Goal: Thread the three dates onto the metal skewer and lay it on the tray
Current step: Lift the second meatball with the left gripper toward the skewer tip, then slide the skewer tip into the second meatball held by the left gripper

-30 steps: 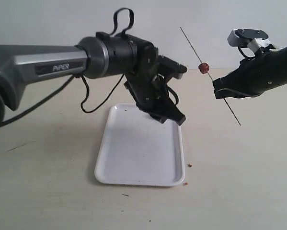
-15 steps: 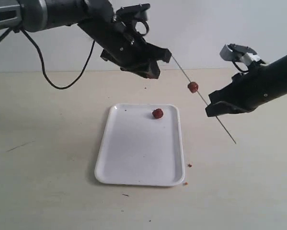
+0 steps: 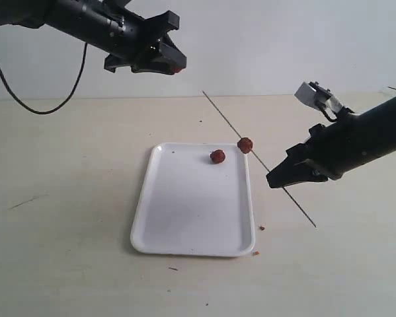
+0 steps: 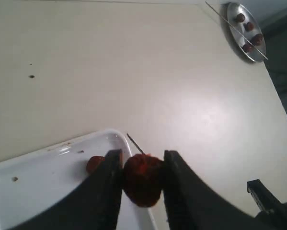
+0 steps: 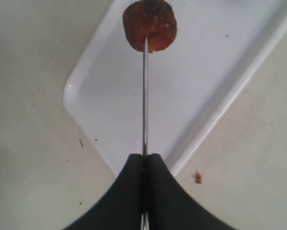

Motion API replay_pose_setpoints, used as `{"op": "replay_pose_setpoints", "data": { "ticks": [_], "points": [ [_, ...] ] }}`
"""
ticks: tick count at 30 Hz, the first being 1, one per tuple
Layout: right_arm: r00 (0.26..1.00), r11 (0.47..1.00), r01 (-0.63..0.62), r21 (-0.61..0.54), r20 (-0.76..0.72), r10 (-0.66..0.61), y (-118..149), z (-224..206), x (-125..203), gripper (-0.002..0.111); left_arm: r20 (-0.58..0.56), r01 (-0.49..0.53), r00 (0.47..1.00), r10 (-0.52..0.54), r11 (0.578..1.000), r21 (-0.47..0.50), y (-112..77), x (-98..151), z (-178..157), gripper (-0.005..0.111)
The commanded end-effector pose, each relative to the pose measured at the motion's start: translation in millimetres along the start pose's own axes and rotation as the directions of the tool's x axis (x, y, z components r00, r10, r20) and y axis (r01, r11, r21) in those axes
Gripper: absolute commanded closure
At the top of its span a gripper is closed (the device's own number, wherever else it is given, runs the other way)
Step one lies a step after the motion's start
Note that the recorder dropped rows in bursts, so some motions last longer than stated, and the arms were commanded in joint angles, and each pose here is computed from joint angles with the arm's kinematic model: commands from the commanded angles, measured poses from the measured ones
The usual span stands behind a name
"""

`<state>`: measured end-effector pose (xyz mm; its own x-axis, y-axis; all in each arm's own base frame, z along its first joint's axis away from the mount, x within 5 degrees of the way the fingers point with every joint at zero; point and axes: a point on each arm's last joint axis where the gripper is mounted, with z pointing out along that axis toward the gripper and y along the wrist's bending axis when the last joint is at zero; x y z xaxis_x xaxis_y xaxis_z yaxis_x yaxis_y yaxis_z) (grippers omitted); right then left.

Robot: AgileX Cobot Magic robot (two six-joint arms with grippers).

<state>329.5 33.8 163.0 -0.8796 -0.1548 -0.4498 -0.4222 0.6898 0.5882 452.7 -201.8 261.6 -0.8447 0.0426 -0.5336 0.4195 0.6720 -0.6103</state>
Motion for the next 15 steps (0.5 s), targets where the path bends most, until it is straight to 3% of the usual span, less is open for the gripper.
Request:
{"op": "replay_pose_setpoints", "data": {
  "ticks": [1, 7, 15],
  "points": [
    [1.000, 0.998, 0.016, -0.061, 0.021, -0.014, 4, -2, -1, 0.108, 0.011, 0.030, 0.999, -0.030, 0.999, 0.015, 12.3, -5, -11, 0.076],
    [0.998, 0.990, 0.041, -0.135, 0.043, -0.036, 11, -2, -3, 0.108, 0.006, 0.088, 0.996, -0.088, 0.996, 0.026, 38.1, -3, -6, 0.076],
    [0.996, 0.988, 0.088, -0.123, 0.010, -0.088, 26, 16, -4, 0.108, 0.029, 0.125, 0.991, -0.131, 0.982, 0.140, 46.2, -1, 13, 0.076]
  ]
}}
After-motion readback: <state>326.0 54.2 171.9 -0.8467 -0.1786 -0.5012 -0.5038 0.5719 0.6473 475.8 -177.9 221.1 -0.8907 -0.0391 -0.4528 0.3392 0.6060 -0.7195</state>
